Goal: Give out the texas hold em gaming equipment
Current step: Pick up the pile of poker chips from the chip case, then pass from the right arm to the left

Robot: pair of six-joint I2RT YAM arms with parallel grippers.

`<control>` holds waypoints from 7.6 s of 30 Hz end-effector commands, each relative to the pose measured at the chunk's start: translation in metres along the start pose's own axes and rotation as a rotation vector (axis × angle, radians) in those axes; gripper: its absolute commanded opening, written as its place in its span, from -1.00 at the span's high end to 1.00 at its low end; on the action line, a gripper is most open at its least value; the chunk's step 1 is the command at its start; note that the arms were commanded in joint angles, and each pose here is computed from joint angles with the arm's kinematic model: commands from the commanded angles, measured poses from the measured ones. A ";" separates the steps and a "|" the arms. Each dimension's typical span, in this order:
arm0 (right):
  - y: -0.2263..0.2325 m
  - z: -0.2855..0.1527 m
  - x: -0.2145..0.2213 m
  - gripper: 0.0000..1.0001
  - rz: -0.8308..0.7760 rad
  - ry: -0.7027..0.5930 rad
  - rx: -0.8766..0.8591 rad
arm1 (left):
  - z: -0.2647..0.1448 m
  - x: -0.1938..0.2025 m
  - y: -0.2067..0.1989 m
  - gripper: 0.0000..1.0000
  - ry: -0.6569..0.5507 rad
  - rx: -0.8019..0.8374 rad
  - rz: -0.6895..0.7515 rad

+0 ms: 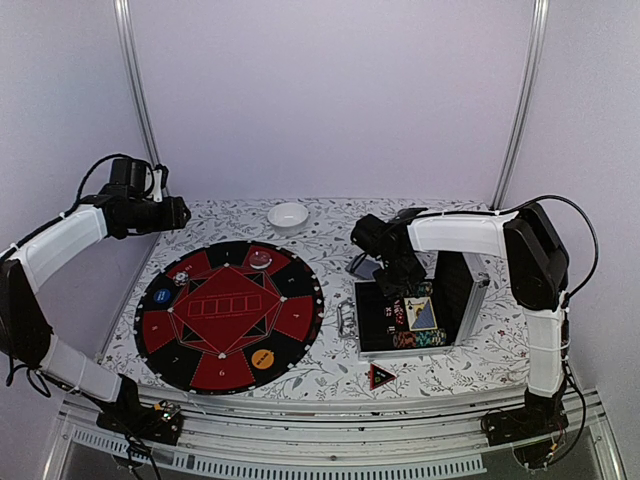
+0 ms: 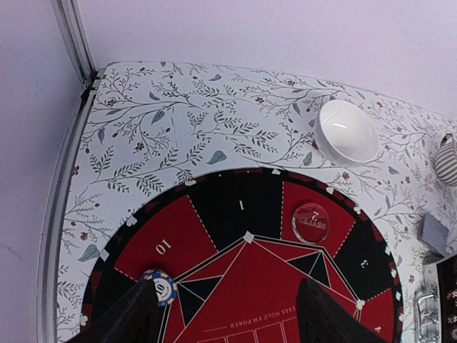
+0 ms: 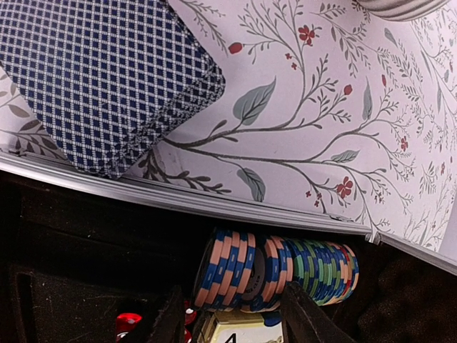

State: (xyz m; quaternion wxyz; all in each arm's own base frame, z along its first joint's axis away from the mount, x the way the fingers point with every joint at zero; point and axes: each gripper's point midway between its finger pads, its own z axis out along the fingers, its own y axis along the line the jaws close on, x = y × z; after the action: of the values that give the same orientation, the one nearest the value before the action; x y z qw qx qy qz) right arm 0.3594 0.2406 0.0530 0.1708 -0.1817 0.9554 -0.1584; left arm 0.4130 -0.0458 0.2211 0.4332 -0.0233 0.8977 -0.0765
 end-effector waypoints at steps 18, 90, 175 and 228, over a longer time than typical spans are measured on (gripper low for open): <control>0.002 0.009 0.003 -0.02 0.012 0.016 0.001 | 0.001 0.004 -0.006 -0.37 0.014 0.019 0.028; -0.008 0.005 0.001 -0.02 0.053 -0.003 0.038 | 0.003 0.005 -0.010 -0.37 0.029 0.042 0.064; 0.122 -0.292 -0.032 0.95 -0.220 -0.476 -1.273 | -0.122 0.096 -0.333 -0.43 -0.623 0.613 1.284; 0.129 -0.273 -0.042 -0.54 -0.183 -0.453 -1.225 | -0.105 0.114 -0.304 1.00 -0.289 0.648 1.081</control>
State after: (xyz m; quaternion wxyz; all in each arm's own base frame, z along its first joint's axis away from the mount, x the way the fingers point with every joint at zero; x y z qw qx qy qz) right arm 0.2478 0.4328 0.2588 0.2083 -0.3525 0.7975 0.4432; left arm 0.2507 -0.3535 0.2340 0.5202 0.5782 0.6226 -0.0865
